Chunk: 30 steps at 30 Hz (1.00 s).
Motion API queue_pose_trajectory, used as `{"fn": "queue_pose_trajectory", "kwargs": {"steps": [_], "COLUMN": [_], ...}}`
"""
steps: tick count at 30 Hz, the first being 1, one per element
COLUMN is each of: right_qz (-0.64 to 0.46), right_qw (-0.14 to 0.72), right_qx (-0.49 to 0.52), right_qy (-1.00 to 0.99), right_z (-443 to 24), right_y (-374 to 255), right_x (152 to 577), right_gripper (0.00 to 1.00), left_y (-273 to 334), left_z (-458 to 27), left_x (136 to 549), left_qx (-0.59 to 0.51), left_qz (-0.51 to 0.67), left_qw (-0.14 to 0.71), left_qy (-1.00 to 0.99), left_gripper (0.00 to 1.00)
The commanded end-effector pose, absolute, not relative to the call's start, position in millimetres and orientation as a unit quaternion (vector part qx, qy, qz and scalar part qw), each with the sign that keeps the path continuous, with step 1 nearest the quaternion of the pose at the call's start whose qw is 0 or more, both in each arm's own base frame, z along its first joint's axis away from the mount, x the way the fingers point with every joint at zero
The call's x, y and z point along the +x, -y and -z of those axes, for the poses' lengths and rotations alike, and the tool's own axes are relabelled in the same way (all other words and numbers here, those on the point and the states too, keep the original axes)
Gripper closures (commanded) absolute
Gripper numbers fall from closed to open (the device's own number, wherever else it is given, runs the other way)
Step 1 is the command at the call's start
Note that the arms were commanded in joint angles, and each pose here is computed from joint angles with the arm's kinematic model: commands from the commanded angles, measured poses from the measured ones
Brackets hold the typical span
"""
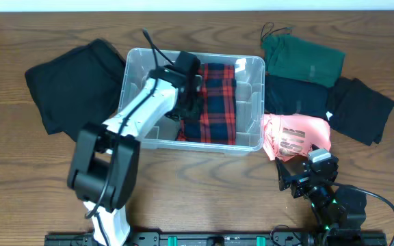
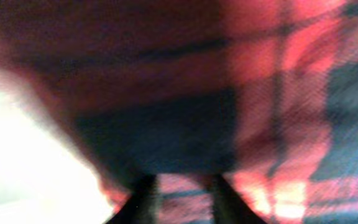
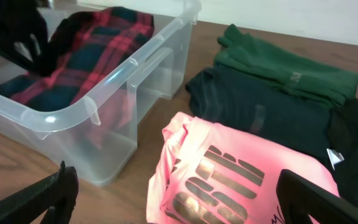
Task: Pack container
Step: 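Open the left gripper and press the plaid shirt flat in the bin, then move the left gripper to the black garment and grasp it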
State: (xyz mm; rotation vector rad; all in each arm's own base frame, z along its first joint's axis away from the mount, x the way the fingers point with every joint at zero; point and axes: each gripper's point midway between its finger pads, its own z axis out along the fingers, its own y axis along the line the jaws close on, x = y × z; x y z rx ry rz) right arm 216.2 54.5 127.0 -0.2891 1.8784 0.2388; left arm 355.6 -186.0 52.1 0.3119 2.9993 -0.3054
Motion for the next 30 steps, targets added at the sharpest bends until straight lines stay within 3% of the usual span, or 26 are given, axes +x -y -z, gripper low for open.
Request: {"fn": "queue_pose_trajectory", "kwargs": {"steps": [1, 5, 11, 16, 25, 30], "right_qz": [-0.1, -0.1, -0.1, -0.1, -0.1, -0.1], "right_qw": [0.575, 0.576, 0.576, 0.576, 0.575, 0.576], "right_qx": [-0.127, -0.127, -0.127, -0.127, -0.127, -0.127], "right_qy": [-0.802, -0.802, -0.802, -0.802, -0.802, -0.802], "right_z": [-126.0, -126.0, -126.0, -126.0, -126.0, -126.0], "right_y": [-54.3, -54.3, -54.3, -54.3, -54.3, -54.3], "right_x": [216.2, 216.2, 216.2, 216.2, 216.2, 216.2], "right_gripper": [0.01, 0.01, 0.01, 0.01, 0.01, 0.01], "left_y": [169.1, 119.6, -16.8, -126.5, -223.0, -240.3], "left_z": [-137.3, -227.7, -280.4, -258.4, -168.1, -116.7], "left_x": [385.4, 394.6, 376.0, 349.3, 330.8, 334.9], "left_qx": [0.082, 0.034, -0.124, -0.268, -0.364, -0.349], "left_qz": [0.1, 0.073, 0.003, 0.004, 0.192, 0.255], "left_qw": [0.162, 0.28, 0.339, 0.296, 0.227, 0.211], "left_qy": [-0.978, -0.957, -0.933, -0.917, -0.882, -0.877], "left_gripper": [0.57, 0.27, 0.12, 0.0, 0.01, 0.01]}}
